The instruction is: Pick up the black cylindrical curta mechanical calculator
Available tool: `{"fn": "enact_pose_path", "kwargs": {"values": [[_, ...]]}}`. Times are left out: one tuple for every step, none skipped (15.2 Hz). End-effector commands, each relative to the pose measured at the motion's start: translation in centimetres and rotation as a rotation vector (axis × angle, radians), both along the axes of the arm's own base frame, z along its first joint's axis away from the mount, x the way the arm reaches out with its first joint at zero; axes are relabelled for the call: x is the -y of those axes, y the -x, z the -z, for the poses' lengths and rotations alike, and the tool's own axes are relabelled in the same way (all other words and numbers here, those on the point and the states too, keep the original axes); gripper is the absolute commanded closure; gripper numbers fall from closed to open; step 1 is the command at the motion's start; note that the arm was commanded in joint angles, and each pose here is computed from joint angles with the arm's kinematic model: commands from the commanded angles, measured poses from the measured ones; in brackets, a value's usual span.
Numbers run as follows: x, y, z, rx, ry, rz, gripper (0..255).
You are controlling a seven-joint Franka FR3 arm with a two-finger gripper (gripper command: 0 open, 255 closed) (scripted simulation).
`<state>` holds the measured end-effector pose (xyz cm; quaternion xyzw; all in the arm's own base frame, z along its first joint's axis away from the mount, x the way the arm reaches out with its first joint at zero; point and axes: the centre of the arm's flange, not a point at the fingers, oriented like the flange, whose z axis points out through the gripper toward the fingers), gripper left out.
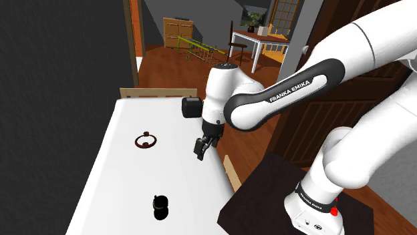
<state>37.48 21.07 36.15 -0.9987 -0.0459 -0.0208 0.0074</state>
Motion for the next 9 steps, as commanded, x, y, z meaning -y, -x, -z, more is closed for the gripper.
{"fn": "enact_pose_path", "kwargs": {"values": [[-1.7, -0.3, 1.9, 0.005, -0.006, -0.005, 0], [-2.5, -0.5, 2.9, 0.007, -0.008, -0.007, 0], [-3.3, -0.7, 3.9, 0.009, -0.01, -0.01, 0], [-4.2, -1.0, 4.8, 0.011, -0.011, -0.012, 0], [-5.0, -1.2, 5.8, 0.013, -0.013, -0.014, 0], [-5.8, -1.4, 6.8, 0.015, -0.015, -0.017, 0], [-6.7, -1.7, 7.7, 0.016, -0.017, -0.019, 0], [-7.5, -1.9, 8.7, 0.018, -0.019, -0.022, 0], [-8.3, -2.1, 9.6, 0.02, -0.021, -0.024, 0]]}}
